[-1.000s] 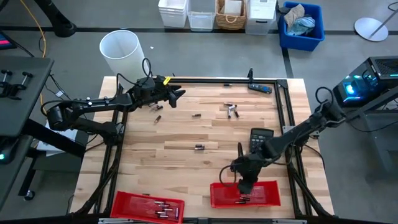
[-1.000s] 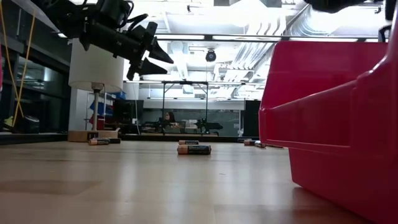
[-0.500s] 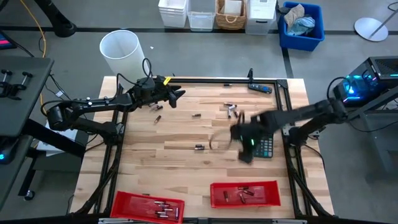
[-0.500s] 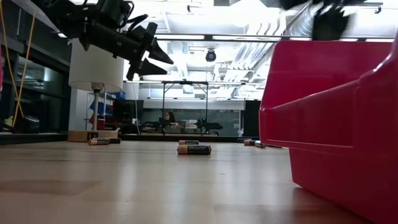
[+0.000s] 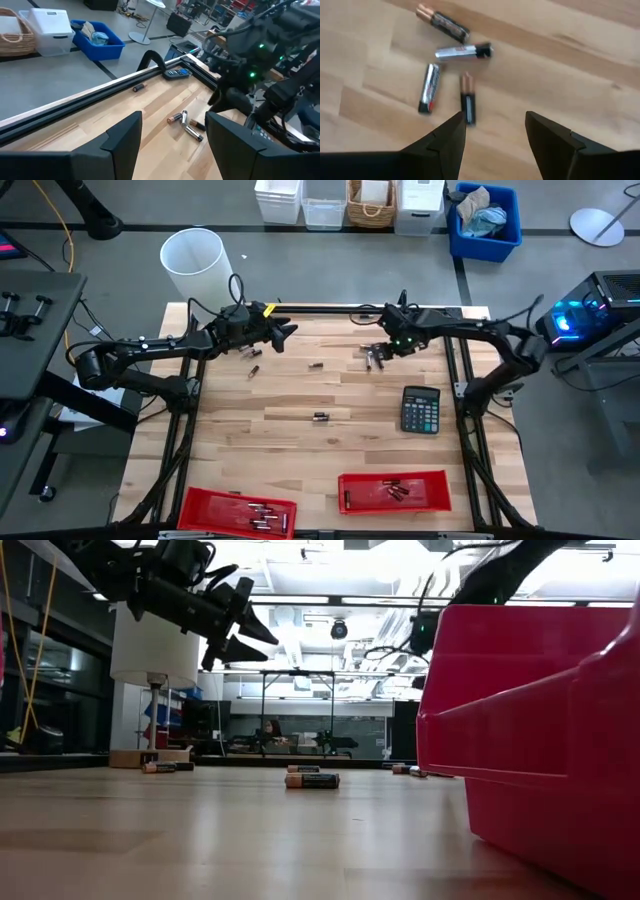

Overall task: Sort batteries
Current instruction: Put the black-brown battery into the right red bin

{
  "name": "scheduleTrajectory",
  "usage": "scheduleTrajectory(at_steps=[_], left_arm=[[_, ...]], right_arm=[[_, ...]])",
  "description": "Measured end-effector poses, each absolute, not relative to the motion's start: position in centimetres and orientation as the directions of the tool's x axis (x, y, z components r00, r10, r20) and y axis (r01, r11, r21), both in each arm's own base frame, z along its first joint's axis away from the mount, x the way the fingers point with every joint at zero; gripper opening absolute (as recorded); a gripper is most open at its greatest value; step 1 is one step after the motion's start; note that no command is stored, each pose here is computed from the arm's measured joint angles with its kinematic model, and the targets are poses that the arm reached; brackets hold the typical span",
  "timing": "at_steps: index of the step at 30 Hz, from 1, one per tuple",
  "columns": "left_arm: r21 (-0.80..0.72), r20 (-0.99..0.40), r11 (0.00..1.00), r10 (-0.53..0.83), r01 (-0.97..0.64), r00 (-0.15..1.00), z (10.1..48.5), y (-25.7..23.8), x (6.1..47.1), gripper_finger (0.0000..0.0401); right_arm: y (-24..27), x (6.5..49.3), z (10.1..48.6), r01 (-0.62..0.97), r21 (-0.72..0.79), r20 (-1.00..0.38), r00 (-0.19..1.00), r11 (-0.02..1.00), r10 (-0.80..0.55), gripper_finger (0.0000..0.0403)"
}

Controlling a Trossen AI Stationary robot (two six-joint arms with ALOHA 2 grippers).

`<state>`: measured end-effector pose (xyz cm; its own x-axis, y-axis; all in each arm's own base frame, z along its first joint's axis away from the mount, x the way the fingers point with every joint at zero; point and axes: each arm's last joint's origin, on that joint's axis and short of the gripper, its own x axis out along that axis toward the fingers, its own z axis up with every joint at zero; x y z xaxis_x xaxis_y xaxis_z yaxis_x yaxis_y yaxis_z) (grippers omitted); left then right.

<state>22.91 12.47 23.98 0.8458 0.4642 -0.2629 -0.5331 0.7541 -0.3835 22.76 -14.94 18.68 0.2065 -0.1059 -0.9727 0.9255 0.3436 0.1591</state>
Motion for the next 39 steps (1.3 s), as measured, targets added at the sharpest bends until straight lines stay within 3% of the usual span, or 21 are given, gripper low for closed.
scheduleTrajectory(at_steps=[8, 16, 19, 22, 26, 30, 35, 39], left_arm=[[-0.382, -0.277, 0.733, 0.490, -0.562, 0.827, 23.8, 12.5, 22.8, 0.0211], [-0.401, -0.291, 0.718, 0.489, -0.569, 0.822, 23.7, 12.5, 22.8, 0.0211], [-0.400, -0.301, 0.716, 0.488, -0.573, 0.819, 23.6, 12.5, 22.8, 0.0211], [-0.398, -0.311, 0.714, 0.486, -0.577, 0.817, 23.5, 12.5, 22.7, 0.0211], [-0.394, -0.331, 0.710, 0.483, -0.584, 0.811, 23.3, 12.5, 22.7, 0.0211], [-0.393, -0.336, 0.709, 0.482, -0.586, 0.809, 23.3, 12.4, 22.7, 0.0211], [-0.392, -0.334, 0.710, 0.483, -0.585, 0.810, 23.3, 12.4, 22.7, 0.0211], [-0.392, -0.334, 0.710, 0.483, -0.585, 0.810, 23.3, 12.5, 22.7, 0.0211]], right_arm=[[-15.6, 25.4, 15.4, 0.881, 0.109, -0.985, 0.157, 0.461, -0.068, 0.0199], [-15.9, 26.4, 12.9, 0.866, 0.047, -0.998, 0.064, 0.498, -0.017, 0.0193], [-15.6, 26.1, 12.7, 0.840, 0.011, -1.000, 0.016, 0.543, -0.005, 0.0145], [-15.2, 25.8, 13.3, 0.799, -0.007, -1.000, -0.002, 0.601, -0.009, 0.0045], [-13.3, 24.7, 15.3, 0.753, 0.001, -0.998, -0.046, 0.658, 0.053, 0.0031], [-10.6, 23.8, 19.3, 0.671, 0.044, -0.999, 0.029, 0.740, 0.033, 0.0031], [-4.9, 22.9, 24.6, 0.497, 0.382, -0.918, 0.299, 0.779, 0.260, 0.0031], [0.9, 22.7, 27.4, 0.343, 0.573, -0.804, 0.411, 0.745, 0.430, 0.0031]])
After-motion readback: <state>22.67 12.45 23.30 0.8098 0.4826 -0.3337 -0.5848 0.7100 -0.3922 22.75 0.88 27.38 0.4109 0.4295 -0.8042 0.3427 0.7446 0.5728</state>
